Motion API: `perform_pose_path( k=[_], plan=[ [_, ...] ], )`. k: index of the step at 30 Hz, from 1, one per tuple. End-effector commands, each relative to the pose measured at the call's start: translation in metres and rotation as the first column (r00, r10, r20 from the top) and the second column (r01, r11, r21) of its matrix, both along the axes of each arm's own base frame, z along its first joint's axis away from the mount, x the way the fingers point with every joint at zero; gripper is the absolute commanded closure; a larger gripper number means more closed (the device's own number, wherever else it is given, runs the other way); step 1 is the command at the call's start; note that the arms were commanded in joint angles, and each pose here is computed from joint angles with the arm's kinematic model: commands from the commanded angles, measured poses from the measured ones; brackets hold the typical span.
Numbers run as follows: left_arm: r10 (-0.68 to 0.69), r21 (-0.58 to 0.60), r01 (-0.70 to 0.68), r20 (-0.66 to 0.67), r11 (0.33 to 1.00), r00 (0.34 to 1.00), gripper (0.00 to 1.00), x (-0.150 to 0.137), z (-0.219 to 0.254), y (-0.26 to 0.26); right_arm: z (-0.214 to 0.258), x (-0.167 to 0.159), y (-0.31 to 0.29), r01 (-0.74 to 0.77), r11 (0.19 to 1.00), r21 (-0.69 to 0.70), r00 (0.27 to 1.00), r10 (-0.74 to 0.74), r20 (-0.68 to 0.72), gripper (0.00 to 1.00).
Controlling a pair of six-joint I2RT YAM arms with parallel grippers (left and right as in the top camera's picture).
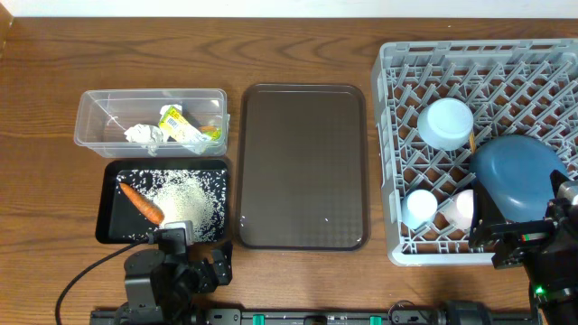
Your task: Sort waste into correct bins and load items into the dishwasher rack
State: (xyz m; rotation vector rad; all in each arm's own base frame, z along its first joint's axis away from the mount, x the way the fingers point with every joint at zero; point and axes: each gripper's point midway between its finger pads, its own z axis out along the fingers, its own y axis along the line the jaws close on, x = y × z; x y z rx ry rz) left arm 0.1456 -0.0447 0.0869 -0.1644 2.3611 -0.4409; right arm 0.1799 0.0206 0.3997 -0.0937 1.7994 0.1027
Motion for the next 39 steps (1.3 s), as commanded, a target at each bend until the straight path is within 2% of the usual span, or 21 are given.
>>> perform_pose_path(
  k=[1,9,16,21,28,32,39],
  plan=[
    [-0.008,0.016,0.007,0.008,1.0,1.0,0.02,0.002,-0.012,0.001,0.0,-0.002,-0.001,0.007,1.0,0.013,1.0,-0.007,0.002,0.01],
    [-0.008,0.016,0.008,0.019,1.0,1.0,0.02,0.003,-0.012,0.001,-0.003,0.0,-0.007,0.04,0.999,0.014,0.999,-0.04,-0.005,0.01],
    [-0.008,0.016,0.007,0.019,1.0,1.0,0.02,0.003,-0.012,0.001,-0.032,0.01,-0.018,0.1,0.995,0.014,0.992,-0.098,-0.079,0.01],
    [-0.008,0.016,0.007,0.019,1.0,1.0,0.02,0.003,-0.012,0.001,-0.082,0.017,-0.019,0.101,0.995,0.015,0.978,-0.096,-0.186,0.01],
    [-0.008,0.016,0.007,0.019,1.0,1.0,0.02,0.003,-0.012,0.001,-0.18,0.017,-0.018,0.101,0.995,0.015,0.919,-0.088,-0.384,0.01],
    [-0.008,0.016,0.007,0.019,1.0,1.0,0.02,0.003,-0.012,0.001,-0.215,0.009,-0.018,0.102,0.995,0.016,0.899,-0.085,-0.429,0.01],
    [-0.008,0.016,0.007,0.019,1.0,1.0,0.02,0.003,-0.012,0.001,-0.248,-0.002,-0.016,0.102,0.995,0.015,0.898,-0.085,-0.431,0.01]
  ],
)
